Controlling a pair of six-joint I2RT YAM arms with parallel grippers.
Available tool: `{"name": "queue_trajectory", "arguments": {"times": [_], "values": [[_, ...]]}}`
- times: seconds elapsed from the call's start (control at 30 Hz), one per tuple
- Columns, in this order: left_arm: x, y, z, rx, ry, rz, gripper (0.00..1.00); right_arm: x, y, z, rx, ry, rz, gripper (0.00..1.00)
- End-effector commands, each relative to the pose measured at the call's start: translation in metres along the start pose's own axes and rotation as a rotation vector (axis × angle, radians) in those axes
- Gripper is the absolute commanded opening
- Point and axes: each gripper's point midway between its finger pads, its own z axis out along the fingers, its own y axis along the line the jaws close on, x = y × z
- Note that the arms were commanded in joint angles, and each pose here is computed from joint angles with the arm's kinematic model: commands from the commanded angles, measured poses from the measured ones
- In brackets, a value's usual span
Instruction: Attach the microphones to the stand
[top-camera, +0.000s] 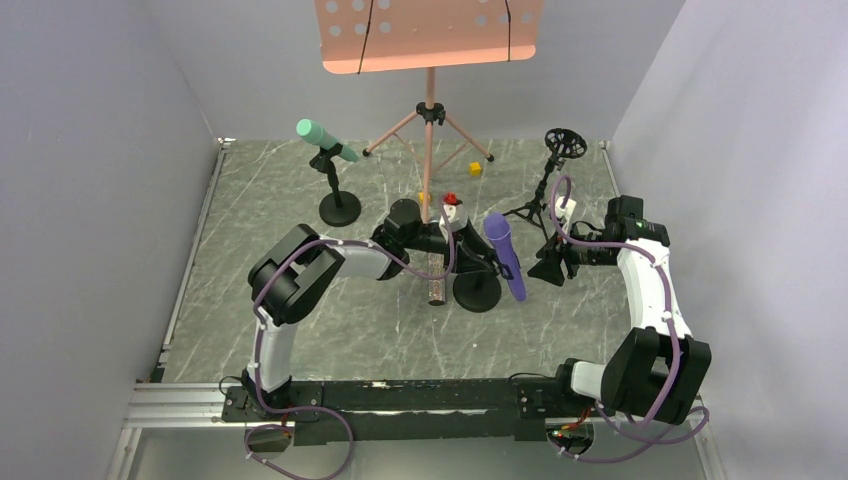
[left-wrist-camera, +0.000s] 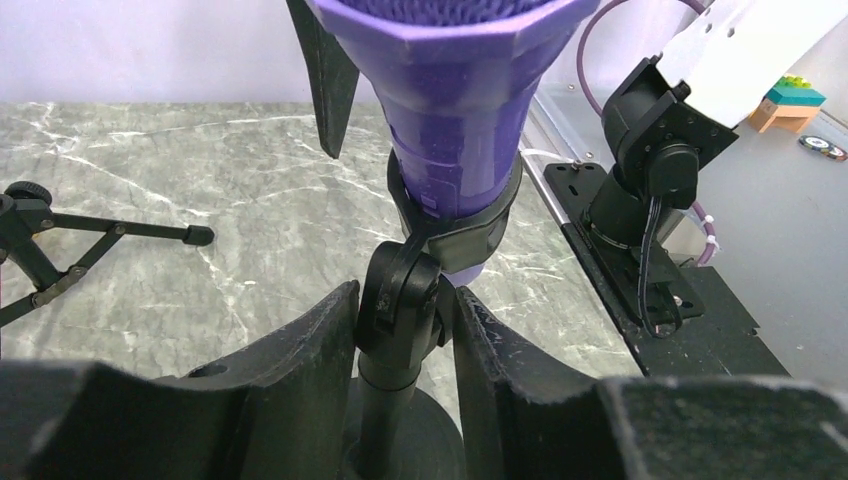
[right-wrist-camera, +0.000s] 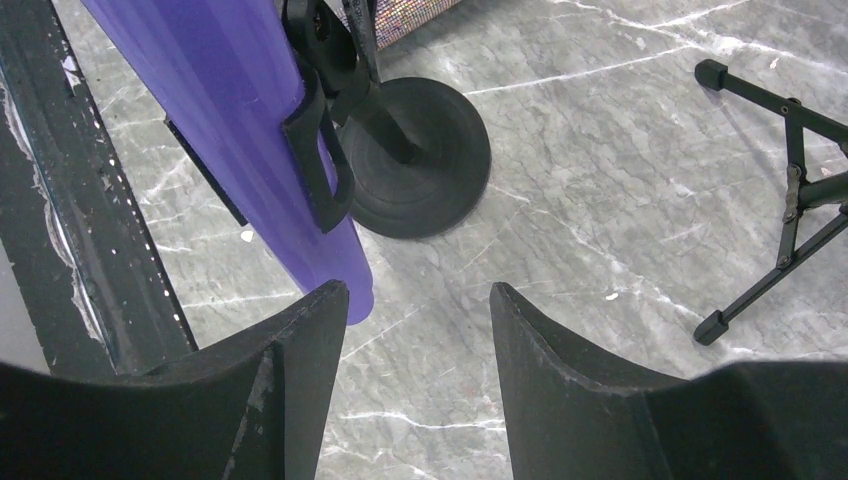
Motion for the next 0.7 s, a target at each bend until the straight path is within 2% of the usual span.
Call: {"name": "queue_trajectory", "arguments": {"times": [0.0, 0.07, 0.2, 0.27, 0.47, 0.67], "values": [[-0.010, -0.009, 0.012, 0.039, -0.037, 0.054, 0.43, -0.011, -0.001, -0.002, 0.009, -0.044, -0.046, 0.60], [-0.009, -0.009, 0.014, 0.033, -0.035, 0.054, 0.35, -0.011, -0.001, -0.002, 0.010, -0.043, -0.046, 0.60], [-0.019, -0.013, 0.010, 0.009, -0.069, 0.074, 0.08, -0.012, -0.001, -0.003, 0.013, -0.044, -0.049, 0.60], [-0.029, -0.019, 0.006, -0.010, -0.098, 0.081, 0.00, -0.012, -0.001, -0.003, 0.014, -0.044, -0.049, 0.60], [-0.071, -0.057, -0.021, -0.052, -0.231, 0.133, 0.00, -0.014, -0.002, -0.005, 0.025, -0.043, -0.054, 0.60], [-0.109, -0.095, -0.051, -0.107, -0.302, 0.173, 0.00, -0.016, -0.001, -0.005, 0.030, -0.049, -0.060, 0.60]]}}
